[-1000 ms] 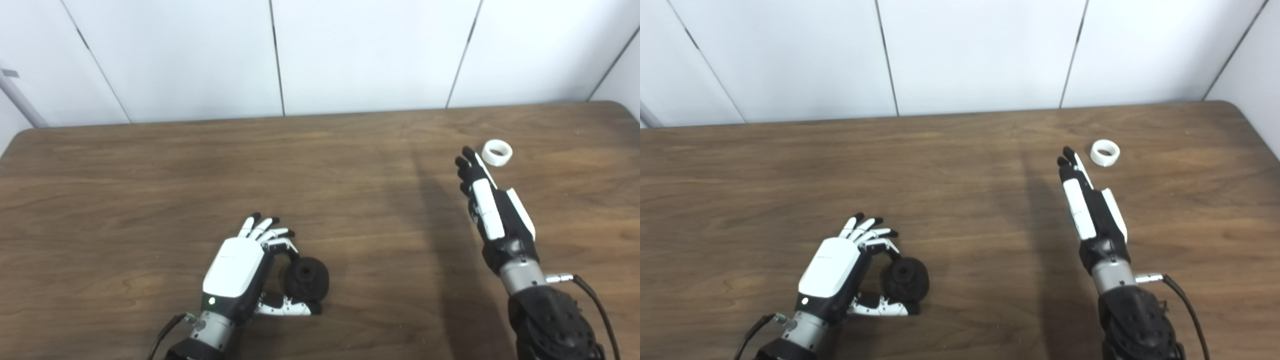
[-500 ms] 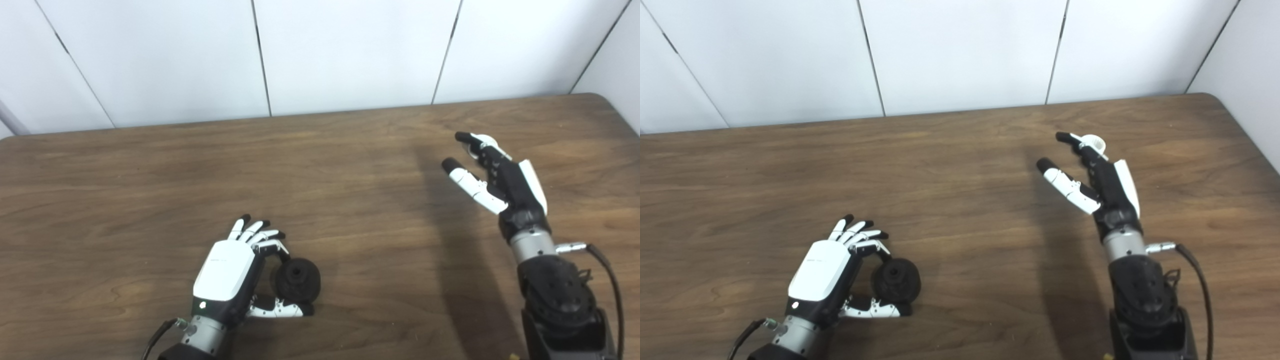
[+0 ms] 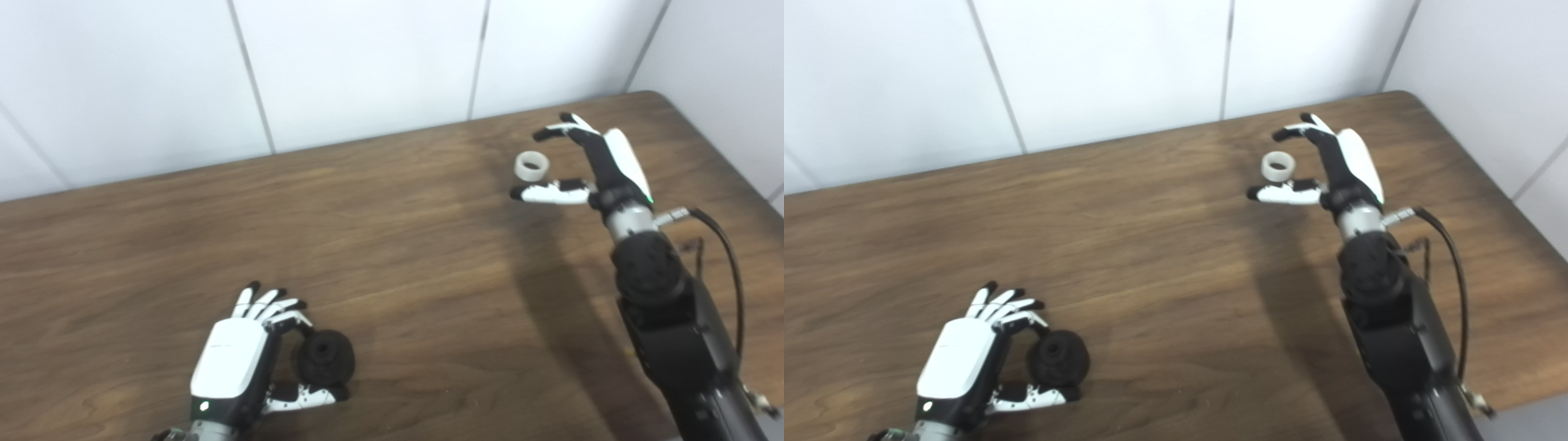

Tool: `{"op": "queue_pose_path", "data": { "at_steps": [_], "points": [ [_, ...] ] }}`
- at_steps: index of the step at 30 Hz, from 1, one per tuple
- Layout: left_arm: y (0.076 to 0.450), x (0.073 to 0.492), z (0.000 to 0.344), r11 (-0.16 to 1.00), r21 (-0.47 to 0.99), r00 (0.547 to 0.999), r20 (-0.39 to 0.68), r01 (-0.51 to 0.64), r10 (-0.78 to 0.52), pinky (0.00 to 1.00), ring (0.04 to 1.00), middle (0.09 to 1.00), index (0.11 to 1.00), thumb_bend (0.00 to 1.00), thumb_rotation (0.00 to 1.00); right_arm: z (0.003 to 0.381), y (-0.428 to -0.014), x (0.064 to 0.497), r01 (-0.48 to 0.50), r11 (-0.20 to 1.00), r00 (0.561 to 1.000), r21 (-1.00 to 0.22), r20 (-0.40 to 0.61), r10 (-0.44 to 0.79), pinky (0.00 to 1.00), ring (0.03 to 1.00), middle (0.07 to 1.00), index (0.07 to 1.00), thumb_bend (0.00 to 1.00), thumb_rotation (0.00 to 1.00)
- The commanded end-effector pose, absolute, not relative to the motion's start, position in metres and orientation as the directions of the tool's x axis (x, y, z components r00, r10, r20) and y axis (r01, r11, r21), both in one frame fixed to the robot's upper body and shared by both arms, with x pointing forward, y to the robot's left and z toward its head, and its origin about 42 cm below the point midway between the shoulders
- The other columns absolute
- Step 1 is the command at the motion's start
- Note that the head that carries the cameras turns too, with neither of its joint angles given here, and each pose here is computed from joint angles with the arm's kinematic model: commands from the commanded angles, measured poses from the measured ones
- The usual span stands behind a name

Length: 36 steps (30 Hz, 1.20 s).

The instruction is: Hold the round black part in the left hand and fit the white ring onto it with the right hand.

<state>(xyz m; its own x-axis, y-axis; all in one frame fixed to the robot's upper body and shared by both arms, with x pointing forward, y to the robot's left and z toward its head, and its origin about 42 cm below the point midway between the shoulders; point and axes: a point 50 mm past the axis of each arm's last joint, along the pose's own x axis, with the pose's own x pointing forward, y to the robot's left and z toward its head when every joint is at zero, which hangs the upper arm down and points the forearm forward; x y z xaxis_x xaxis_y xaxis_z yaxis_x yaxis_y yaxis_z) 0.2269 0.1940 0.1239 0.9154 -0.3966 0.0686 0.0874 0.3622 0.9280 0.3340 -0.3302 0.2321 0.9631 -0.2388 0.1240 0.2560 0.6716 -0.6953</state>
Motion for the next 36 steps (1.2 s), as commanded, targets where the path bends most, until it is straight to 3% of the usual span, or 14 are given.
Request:
{"op": "queue_pose_path", "data": {
  "at_steps": [1,14,29,36],
  "points": [
    [0.202,0.221,0.119,0.329,0.937,0.911,0.028,0.119,-0.41,1.0,0.876,0.77,0.484,0.52,0.05,0.254,-0.339,0.347,0.302,0.622,0.951,-0.722,0.185,-0.248,0.9,0.972,0.959,0.687,0.85,0.18],
    [0.212,0.218,0.116,0.329,0.936,0.912,0.022,0.125,-0.409,1.0,0.869,0.771,0.484,0.52,0.05,0.261,-0.363,0.399,0.265,0.554,0.947,-0.789,0.104,-0.305,1.0,1.0,0.997,0.71,0.84,0.19],
    [0.217,0.214,0.115,0.329,0.937,0.918,0.019,0.122,-0.395,1.0,0.875,0.771,0.483,0.52,0.06,0.257,-0.377,0.443,0.068,0.508,0.955,-0.859,-0.091,-0.282,1.0,0.993,0.953,0.718,0.86,0.25],
    [0.216,0.213,0.115,0.325,0.937,0.919,0.012,0.127,-0.394,1.0,0.874,0.77,0.484,0.52,0.06,0.25,-0.377,0.451,0.022,0.487,0.944,-0.873,-0.143,-0.298,1.0,0.985,0.94,0.708,0.84,0.23]
  ]
}}
